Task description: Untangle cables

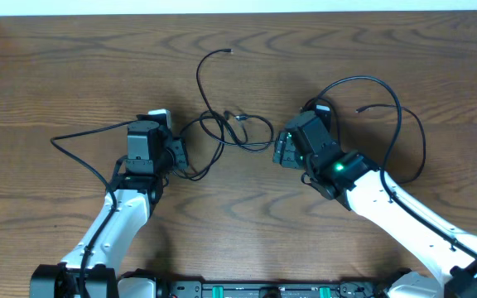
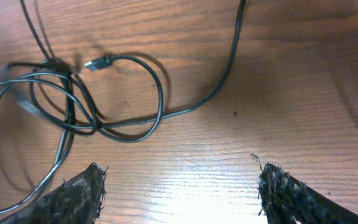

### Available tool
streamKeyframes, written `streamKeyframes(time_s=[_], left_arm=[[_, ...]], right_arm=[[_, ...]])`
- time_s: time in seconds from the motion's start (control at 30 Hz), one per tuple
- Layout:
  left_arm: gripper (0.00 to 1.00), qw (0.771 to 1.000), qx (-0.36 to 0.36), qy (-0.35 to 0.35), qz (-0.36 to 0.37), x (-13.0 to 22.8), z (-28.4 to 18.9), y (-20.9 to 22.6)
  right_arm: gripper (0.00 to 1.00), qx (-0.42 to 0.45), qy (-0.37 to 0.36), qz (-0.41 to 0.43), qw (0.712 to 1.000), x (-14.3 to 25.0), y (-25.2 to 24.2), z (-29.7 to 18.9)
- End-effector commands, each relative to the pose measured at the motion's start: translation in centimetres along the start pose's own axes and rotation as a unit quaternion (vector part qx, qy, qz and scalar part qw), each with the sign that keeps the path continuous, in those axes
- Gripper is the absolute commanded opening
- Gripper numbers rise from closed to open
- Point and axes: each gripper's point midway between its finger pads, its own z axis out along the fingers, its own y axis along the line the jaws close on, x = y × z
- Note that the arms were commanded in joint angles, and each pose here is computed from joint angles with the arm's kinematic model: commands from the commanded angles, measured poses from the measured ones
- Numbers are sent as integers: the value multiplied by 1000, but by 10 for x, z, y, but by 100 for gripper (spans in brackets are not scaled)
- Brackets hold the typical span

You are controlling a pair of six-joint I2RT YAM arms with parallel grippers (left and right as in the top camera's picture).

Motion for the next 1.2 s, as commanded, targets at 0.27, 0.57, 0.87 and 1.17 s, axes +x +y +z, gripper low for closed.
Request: streamKeyframes(time_s=[0.27, 0.57, 0.87, 1.17], left_arm=[[42, 999, -10, -8, -36, -6, -1, 4], [42, 986, 129, 27, -99, 0, -7, -45], [46, 977, 185, 48, -97, 5, -14, -64], [47, 977, 185, 47, -97, 5, -14, -64]], right_arm=[[80, 4, 2, 1, 1000, 0, -2, 3], [83, 3, 1, 1, 1000, 0, -1, 3], [82, 3, 2, 1, 1000, 0, -1, 3], [87, -61, 33, -63, 996, 11, 22, 1]])
